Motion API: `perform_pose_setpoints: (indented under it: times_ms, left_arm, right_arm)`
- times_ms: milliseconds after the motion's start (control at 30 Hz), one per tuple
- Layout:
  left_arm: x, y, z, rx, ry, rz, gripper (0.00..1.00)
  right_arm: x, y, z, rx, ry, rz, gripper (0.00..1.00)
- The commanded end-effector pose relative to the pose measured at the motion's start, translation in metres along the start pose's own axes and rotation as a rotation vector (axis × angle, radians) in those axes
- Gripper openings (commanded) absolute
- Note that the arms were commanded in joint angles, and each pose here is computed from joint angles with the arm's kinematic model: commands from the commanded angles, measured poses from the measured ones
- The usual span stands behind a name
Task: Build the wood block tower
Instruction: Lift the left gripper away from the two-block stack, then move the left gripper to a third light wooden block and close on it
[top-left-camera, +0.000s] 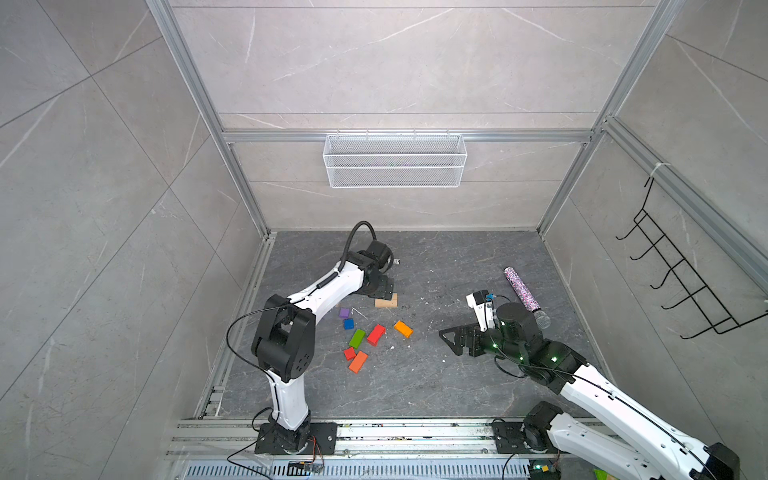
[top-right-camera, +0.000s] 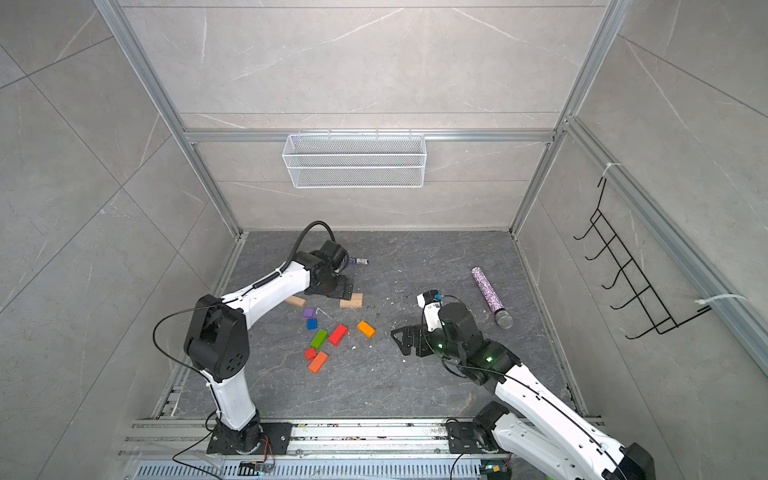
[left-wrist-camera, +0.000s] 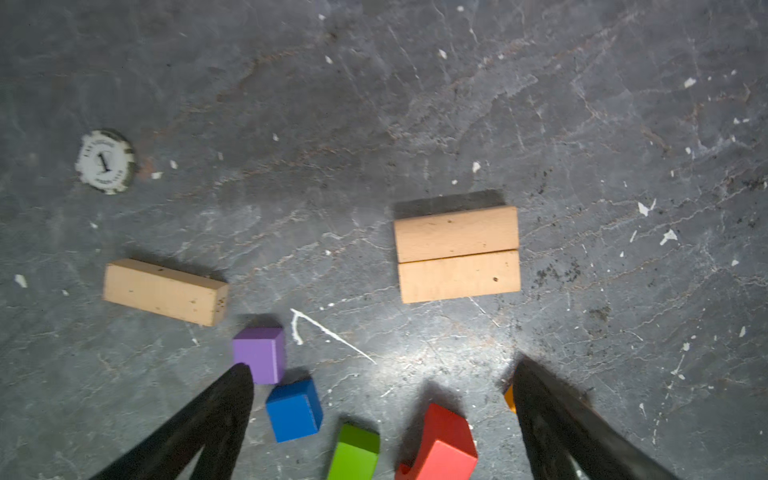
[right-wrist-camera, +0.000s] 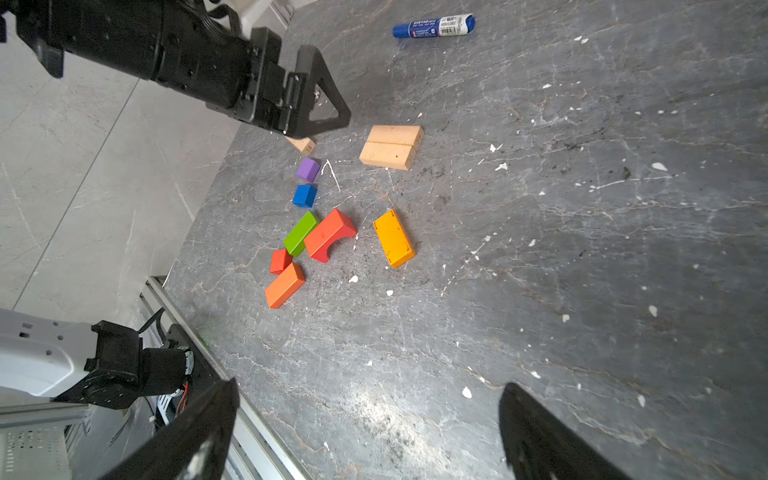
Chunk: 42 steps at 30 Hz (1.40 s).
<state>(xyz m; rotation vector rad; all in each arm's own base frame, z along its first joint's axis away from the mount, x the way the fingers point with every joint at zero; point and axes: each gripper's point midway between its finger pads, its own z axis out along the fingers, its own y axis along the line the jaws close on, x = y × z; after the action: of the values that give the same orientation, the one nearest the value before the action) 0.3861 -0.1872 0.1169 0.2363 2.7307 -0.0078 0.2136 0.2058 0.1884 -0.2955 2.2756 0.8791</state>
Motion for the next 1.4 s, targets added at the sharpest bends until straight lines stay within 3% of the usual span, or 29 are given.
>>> perform_pose_setpoints:
  times_ms: [0,300,567,867,1367]
  left_arm:
    - [0.004,0.023,-0.018,0.014,0.006,0.030,1.00]
    - [0.017,0.075,-0.005,-0.068,0.036,0.042,1.00]
    - [0.020,0.104,0.020,-0.067,0.081,0.018,1.00]
    - [0.025,0.121,0.043,-0.138,0.157,0.060,0.99]
    - [0.026,0.131,0.070,-0.087,0.220,0.040,0.99]
  right_arm:
    - [-0.010,0.015,-0.005,-0.055,-0.022,-0.029,0.99]
    - [-0.008,0.017,-0.012,-0.062,-0.022,-0.056,0.99]
    - [-0.004,0.017,-0.009,-0.065,0.008,-0.062,0.99]
    - [-0.006,0.020,-0.008,-0.076,0.005,-0.060,0.99]
    - [0.001,0.017,-0.007,-0.077,0.016,-0.055,0.99]
